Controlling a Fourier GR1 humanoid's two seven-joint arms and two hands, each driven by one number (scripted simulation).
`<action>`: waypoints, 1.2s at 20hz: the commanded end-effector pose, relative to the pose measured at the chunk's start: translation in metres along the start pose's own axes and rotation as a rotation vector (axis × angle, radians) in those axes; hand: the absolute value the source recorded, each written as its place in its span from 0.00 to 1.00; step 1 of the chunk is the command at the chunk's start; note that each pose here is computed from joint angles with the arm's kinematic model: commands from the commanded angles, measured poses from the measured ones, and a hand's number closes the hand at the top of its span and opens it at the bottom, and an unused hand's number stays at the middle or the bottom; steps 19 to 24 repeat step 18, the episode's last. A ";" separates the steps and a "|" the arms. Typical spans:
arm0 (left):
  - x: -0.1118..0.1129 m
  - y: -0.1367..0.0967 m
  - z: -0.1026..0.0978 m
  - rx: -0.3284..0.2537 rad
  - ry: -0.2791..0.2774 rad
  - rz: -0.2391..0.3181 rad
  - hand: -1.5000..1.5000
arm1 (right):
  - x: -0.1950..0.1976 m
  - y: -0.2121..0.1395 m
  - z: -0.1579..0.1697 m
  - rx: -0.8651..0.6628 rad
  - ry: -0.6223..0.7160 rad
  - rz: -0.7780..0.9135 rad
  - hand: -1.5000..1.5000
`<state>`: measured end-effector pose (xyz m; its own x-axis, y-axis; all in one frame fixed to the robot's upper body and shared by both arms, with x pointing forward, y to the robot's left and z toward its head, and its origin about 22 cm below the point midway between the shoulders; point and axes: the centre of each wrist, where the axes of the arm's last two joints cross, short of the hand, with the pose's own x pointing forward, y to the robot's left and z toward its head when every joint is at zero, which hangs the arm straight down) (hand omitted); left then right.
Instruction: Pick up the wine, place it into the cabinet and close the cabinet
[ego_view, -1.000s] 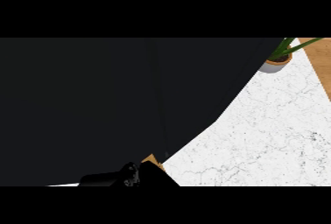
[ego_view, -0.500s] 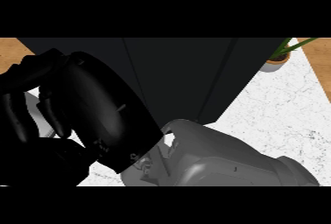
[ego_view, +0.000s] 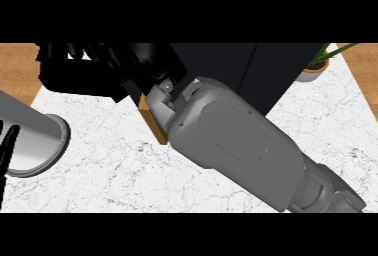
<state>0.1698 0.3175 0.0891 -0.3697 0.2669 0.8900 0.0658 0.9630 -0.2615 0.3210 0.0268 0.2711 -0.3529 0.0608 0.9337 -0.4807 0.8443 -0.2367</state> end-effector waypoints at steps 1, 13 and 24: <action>0.003 -0.007 -0.001 -0.010 -0.003 -0.017 0.00 | -0.030 -0.038 -0.016 -0.033 0.027 0.000 1.00; -0.001 0.000 -0.010 -0.012 -0.009 0.001 0.00 | -0.071 -0.076 -0.022 -0.090 0.036 0.158 1.00; 0.001 -0.007 -0.015 -0.010 -0.010 -0.010 0.00 | -0.070 -0.087 -0.020 -0.072 0.039 0.138 1.00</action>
